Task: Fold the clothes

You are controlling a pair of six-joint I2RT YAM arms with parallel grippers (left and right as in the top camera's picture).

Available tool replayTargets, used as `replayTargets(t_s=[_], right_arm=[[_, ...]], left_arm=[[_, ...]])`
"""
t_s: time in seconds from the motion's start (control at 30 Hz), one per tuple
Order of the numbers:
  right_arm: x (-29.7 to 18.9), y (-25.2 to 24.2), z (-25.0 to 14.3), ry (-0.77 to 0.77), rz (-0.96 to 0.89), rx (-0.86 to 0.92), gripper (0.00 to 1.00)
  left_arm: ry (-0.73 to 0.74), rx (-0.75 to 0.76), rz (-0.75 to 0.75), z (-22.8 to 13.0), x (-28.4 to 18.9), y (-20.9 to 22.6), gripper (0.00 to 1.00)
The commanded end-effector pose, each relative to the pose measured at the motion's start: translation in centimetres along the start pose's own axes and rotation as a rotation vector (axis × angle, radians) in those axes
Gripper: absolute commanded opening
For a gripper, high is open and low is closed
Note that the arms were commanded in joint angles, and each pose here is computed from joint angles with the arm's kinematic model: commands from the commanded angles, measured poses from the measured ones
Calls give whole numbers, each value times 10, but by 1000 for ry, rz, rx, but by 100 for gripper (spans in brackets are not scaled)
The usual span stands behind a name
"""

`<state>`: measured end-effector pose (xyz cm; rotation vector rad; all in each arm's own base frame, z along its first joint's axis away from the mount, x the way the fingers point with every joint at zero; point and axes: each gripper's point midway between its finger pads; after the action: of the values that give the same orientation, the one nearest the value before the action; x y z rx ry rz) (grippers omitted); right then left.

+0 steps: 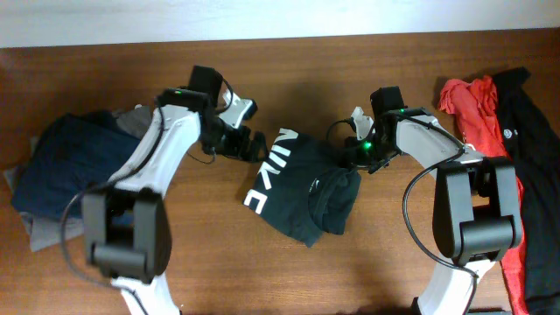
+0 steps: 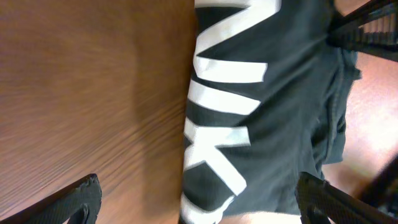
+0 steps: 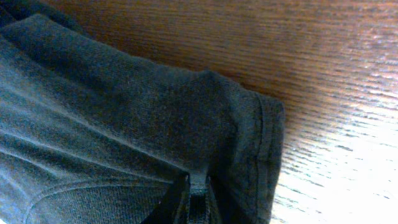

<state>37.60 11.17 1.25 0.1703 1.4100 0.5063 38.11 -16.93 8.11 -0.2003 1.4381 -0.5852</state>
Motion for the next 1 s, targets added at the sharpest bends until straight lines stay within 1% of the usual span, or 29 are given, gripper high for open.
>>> replayTargets(t_s=[0.0,0.07,0.23,0.47,0.6,0.67,0.7,0.87,0.97], right_arm=[[-4,3,2,-4,-1,-7,15],[-4,3,2,-4,-1,-7,15],[-4,3,1,-2,-1,-6,15],[-4,3,0,2,0,-5,15],[-4,3,0,3,0,10,15],[-4,3,0,2,0,9,15],[-4,3,0,2,0,9,15],[-4,3,0,2,0,10,15],[-4,4,0,2,4,15,15]], left_arm=[[74,-23,-189,-7,34,-12,99],[91,-40,-245,-7,49,-12,99],[143,-65,-256,-16,68,-8,97],[173,9,-246,-23,81,-30,97],[183,8,-258,-25,82,-34,96],[187,5,-260,-26,82,-34,90],[189,5,-266,-27,81,-36,84],[205,37,-299,-31,90,-52,67],[222,65,-311,-35,102,-62,67]])
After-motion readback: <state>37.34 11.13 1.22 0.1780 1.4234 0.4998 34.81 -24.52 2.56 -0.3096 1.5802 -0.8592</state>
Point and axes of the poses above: each gripper's point midway between its finger pads, its own x axis out along the fingers, its own y axis along the line the jaws close on, z = x × y, and after that the axes turned 8 degrees about -x, right-handed
